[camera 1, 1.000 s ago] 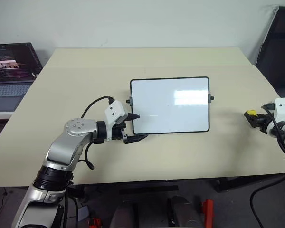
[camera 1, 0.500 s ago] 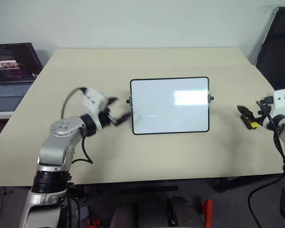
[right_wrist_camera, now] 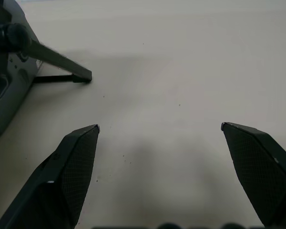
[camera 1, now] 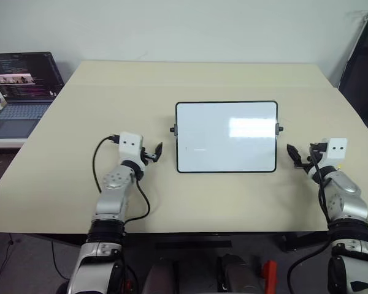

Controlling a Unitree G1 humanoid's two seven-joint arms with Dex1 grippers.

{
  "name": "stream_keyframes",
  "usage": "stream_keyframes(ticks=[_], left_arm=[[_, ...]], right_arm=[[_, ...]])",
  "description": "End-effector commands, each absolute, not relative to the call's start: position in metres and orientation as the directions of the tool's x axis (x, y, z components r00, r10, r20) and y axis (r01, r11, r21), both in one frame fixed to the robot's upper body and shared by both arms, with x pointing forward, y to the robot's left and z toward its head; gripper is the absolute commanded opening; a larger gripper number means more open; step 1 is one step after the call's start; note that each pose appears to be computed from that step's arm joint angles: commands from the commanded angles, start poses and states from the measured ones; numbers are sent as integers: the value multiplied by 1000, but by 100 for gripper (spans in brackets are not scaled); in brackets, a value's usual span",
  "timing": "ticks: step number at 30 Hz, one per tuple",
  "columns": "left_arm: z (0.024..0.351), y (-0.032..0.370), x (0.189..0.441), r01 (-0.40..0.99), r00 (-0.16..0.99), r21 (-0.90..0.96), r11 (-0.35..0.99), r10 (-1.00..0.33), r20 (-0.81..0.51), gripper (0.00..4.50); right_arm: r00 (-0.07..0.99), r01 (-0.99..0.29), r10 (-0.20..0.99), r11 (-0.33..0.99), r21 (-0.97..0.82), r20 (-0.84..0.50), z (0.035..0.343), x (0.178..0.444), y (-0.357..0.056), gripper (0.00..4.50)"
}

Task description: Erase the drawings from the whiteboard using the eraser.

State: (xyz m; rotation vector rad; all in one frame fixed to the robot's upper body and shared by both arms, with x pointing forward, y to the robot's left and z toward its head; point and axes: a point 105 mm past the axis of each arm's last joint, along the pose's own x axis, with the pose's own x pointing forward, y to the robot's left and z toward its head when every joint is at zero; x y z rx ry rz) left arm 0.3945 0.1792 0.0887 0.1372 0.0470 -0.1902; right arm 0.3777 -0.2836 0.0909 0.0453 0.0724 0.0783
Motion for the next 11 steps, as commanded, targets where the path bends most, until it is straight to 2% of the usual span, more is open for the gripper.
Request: stream_keyframes(ticks=[1,4,11], left_arm=[[92,180,402,154,988,145,977,-153,-17,450],[84,173,404,147,989,128,981,-146,-17,450],[93,160,409,153,987,123,981,-157,28,450]], right_arm=[[997,-70,71,997,43,-22,99,381,-277,449],[997,-71,72,997,38,-24,97,383,-270,449],[1000,-3,3,1000,12,-25,94,384,-280,449]])
